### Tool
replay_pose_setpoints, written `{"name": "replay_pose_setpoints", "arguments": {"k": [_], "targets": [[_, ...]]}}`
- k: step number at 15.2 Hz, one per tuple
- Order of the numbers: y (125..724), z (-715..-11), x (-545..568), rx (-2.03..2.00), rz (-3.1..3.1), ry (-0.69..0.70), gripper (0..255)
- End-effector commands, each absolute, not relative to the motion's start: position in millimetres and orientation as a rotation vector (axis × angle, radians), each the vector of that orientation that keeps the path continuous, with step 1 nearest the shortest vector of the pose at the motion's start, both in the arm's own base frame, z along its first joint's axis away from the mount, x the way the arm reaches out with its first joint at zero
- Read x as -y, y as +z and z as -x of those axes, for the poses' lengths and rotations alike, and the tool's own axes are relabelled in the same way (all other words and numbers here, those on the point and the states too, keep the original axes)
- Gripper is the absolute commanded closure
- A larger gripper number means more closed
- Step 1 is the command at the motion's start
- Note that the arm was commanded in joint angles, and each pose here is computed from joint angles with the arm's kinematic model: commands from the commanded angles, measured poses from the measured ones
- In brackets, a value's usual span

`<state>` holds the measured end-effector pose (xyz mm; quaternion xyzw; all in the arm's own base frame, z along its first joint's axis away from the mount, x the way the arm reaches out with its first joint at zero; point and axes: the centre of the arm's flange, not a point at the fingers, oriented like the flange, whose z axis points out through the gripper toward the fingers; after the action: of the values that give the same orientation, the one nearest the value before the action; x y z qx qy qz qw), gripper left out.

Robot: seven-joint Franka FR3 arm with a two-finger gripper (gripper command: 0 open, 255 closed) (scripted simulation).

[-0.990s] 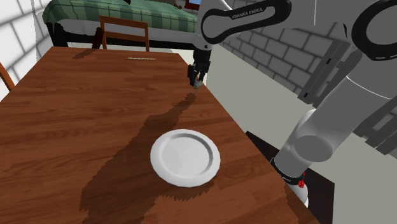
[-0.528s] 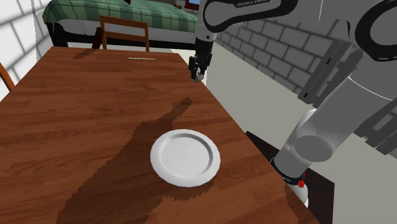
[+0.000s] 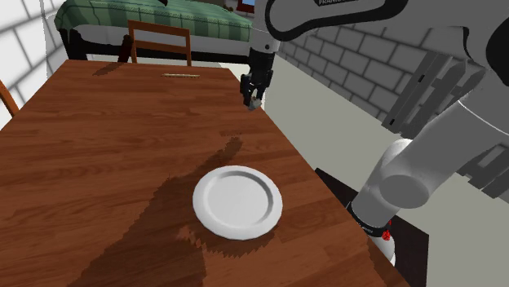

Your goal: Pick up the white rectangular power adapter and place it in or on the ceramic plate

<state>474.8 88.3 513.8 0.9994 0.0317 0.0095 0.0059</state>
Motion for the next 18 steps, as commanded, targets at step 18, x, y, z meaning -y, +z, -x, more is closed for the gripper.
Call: {"name": "replay_pose_setpoints", "arguments": {"k": [18], "targets": [[513,-324,-288,-0.098,-3.128,0.029,255]]}}
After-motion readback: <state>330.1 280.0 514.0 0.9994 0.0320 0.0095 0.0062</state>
